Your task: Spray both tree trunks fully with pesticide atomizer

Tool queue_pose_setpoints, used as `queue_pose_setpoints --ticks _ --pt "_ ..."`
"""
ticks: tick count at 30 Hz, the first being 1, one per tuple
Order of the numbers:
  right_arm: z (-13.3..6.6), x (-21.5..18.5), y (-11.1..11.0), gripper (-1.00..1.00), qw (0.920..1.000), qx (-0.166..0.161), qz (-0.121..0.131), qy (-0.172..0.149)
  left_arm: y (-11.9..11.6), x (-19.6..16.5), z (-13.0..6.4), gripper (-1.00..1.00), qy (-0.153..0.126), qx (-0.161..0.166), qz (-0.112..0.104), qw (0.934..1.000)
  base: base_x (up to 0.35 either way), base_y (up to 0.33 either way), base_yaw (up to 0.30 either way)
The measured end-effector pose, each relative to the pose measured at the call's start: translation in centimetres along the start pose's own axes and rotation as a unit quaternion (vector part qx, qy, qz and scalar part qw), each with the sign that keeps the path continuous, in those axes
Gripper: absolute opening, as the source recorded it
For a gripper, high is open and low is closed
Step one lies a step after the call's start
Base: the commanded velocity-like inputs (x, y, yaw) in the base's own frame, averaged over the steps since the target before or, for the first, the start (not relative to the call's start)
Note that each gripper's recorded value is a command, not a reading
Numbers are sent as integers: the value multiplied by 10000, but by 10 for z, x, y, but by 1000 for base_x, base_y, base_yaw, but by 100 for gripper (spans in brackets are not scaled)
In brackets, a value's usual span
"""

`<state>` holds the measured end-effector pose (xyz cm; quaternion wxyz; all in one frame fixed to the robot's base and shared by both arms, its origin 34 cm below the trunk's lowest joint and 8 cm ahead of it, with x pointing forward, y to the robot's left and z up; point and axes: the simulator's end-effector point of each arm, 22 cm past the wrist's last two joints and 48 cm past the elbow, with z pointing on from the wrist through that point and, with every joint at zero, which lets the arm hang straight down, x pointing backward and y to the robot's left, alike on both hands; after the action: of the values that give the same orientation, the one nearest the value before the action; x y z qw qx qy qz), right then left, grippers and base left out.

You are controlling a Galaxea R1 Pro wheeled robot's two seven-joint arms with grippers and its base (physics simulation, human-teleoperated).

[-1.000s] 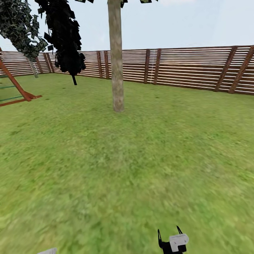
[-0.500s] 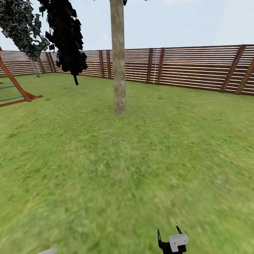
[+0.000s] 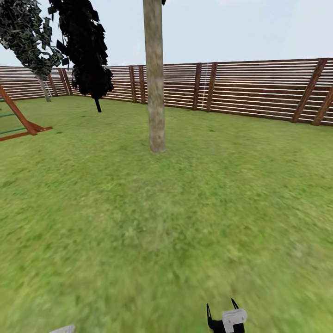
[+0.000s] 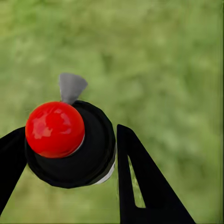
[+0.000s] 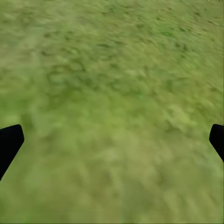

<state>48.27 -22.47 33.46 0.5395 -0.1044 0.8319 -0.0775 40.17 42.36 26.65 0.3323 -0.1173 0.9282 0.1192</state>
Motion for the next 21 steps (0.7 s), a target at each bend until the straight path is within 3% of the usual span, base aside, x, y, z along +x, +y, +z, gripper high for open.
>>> queue_pose_setpoints --ticks 21 --pt "0 1 0 100 10000 -1 -4 9 0 0 0 -100 -3 0 0 10000 339 0 0"
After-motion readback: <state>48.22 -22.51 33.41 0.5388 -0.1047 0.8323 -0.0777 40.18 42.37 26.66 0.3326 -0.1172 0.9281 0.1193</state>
